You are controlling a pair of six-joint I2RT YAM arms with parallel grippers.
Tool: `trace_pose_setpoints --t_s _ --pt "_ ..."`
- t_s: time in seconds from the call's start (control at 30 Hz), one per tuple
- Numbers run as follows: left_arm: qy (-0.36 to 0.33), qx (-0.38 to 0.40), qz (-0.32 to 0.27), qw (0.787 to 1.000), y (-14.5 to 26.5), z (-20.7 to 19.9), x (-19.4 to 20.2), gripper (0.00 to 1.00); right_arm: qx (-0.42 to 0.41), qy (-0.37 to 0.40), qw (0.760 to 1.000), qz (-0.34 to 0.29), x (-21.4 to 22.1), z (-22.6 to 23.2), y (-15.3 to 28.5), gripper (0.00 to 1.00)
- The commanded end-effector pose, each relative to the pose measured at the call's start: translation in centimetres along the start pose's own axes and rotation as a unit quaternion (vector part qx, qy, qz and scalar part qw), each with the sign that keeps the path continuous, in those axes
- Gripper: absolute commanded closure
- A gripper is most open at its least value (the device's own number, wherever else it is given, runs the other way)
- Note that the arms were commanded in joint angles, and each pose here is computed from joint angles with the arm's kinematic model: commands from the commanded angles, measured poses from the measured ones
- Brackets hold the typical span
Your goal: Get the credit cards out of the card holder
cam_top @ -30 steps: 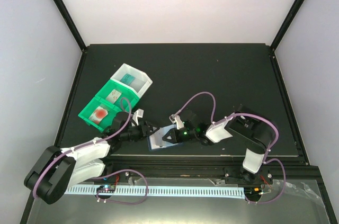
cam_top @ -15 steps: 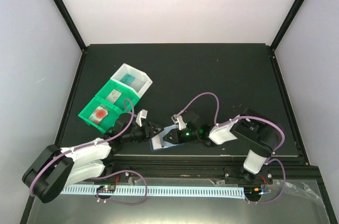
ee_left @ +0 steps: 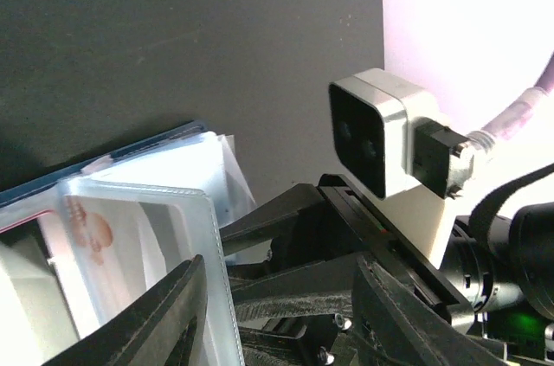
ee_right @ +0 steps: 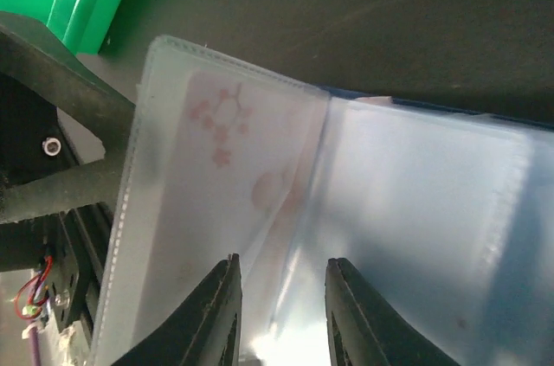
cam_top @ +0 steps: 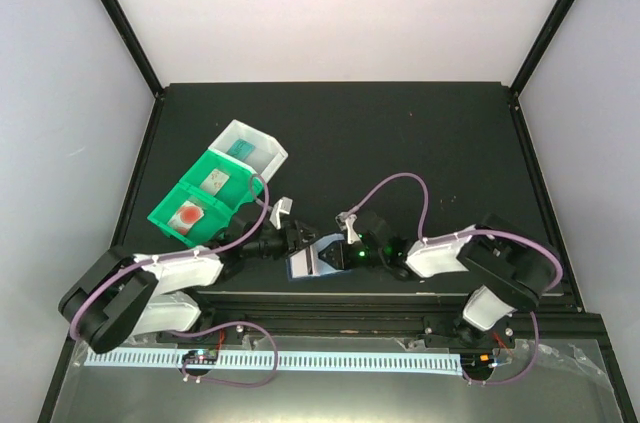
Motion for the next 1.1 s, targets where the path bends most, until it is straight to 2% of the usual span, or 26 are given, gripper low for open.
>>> trace_pose_setpoints --t_s 0.0,0.3,0.63,0.93,1.07 --pt "-0.02 0.021 0.008 1.0 -1.3 -2.0 -0.6 0.53 0.069 0.009 0.997 -0.041 -0.6 -2.0 1.8 0.7" --pt "-0.029 0.038 0.047 0.998 -3.6 -3.3 0.3 0.51 0.114 0.016 0.991 -0.065 -0.8 -2.3 5.0 0.62" --pt "-0.059 -0.021 -0.004 0.998 -1.7 -2.5 -0.6 0.5 0.108 0.028 0.991 -0.071 -1.6 -1.2 5.7 0.62" --pt "-0.048 -0.088 -0.028 0.995 -0.6 0.9 -0.3 0.51 0.062 0.039 0.996 -0.057 -2.4 1.0 5.0 0.79" --pt "-0.035 -0.072 -0.024 0.997 -0.8 1.4 0.1 0.51 0.05 0.04 0.996 -0.054 -2.5 1.4 4.7 0.82"
Point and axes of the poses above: each gripper's point midway between its finger pads, its own y axis back along the fingers, its own z axis along the line the jaws close on, x = y × z, the point moved 3 cm from there along y, back along the fingers, and after that the axes turned 3 degrees about y, right-handed, at the moved point
